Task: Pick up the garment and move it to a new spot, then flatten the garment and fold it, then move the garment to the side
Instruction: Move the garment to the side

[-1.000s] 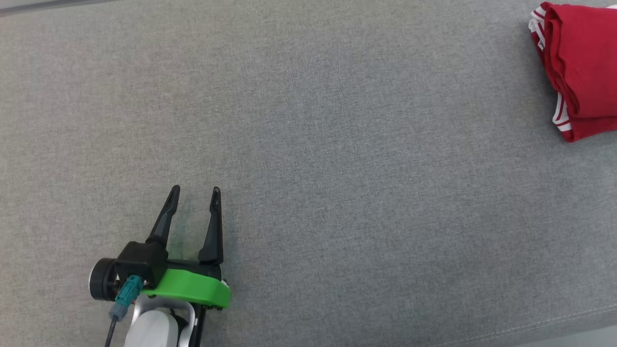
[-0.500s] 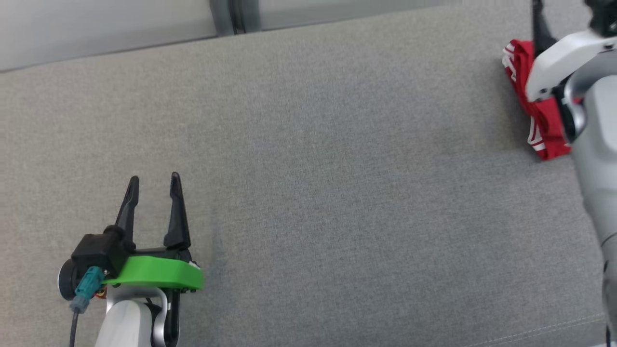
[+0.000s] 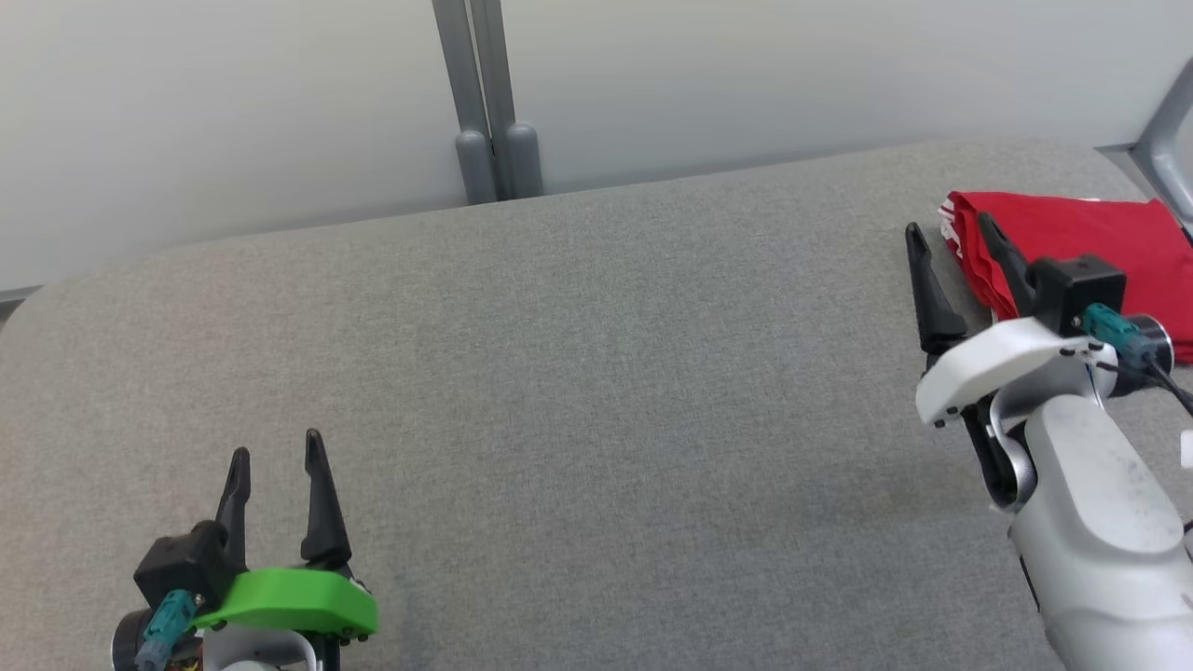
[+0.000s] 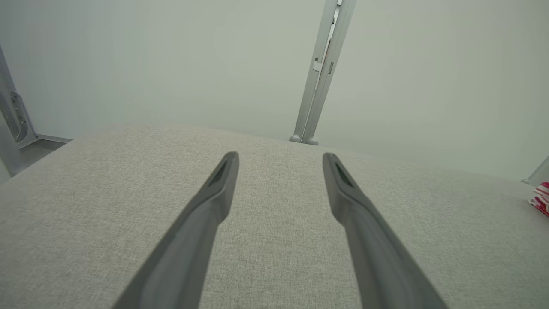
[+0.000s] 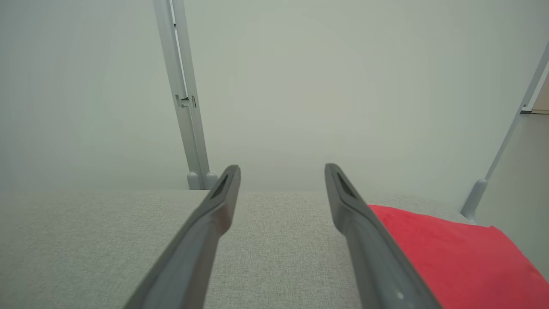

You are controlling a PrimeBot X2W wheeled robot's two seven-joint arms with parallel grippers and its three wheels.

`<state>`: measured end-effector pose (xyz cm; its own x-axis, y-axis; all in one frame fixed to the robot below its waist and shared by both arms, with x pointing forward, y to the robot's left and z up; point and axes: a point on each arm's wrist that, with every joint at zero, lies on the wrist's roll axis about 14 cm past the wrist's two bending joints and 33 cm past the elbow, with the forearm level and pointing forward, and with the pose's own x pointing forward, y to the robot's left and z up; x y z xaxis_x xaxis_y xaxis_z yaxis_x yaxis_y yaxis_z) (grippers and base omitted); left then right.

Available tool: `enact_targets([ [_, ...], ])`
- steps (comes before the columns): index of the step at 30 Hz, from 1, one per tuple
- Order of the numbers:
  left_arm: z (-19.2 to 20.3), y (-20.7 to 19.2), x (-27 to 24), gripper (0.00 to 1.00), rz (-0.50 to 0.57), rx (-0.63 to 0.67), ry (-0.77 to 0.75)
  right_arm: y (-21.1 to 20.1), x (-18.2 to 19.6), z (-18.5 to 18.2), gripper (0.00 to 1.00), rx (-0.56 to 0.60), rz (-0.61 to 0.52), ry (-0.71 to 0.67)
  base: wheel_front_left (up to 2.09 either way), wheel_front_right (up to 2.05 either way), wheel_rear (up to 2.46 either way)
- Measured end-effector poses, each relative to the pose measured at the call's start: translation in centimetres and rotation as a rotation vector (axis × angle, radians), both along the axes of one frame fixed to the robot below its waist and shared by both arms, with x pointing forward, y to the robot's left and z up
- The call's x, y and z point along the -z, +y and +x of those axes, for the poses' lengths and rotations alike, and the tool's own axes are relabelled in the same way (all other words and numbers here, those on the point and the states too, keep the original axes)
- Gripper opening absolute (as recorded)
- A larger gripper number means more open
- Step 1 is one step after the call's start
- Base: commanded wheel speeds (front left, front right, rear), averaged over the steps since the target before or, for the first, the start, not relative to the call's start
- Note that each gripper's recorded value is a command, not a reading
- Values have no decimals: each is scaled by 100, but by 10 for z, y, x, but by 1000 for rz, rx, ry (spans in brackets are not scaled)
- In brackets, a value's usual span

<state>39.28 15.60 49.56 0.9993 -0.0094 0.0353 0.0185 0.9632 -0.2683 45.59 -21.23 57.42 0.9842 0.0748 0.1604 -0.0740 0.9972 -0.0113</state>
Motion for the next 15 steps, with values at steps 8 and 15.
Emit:
enact_targets([
  [8,-30,9,21,100,-8,-27,65,28,21,-48,100,-17,103,-12,0,0,0],
  [15,-47,5,34,100,-5,-17,105,45,44,-80,100,-36,135,27,0,0,0],
])
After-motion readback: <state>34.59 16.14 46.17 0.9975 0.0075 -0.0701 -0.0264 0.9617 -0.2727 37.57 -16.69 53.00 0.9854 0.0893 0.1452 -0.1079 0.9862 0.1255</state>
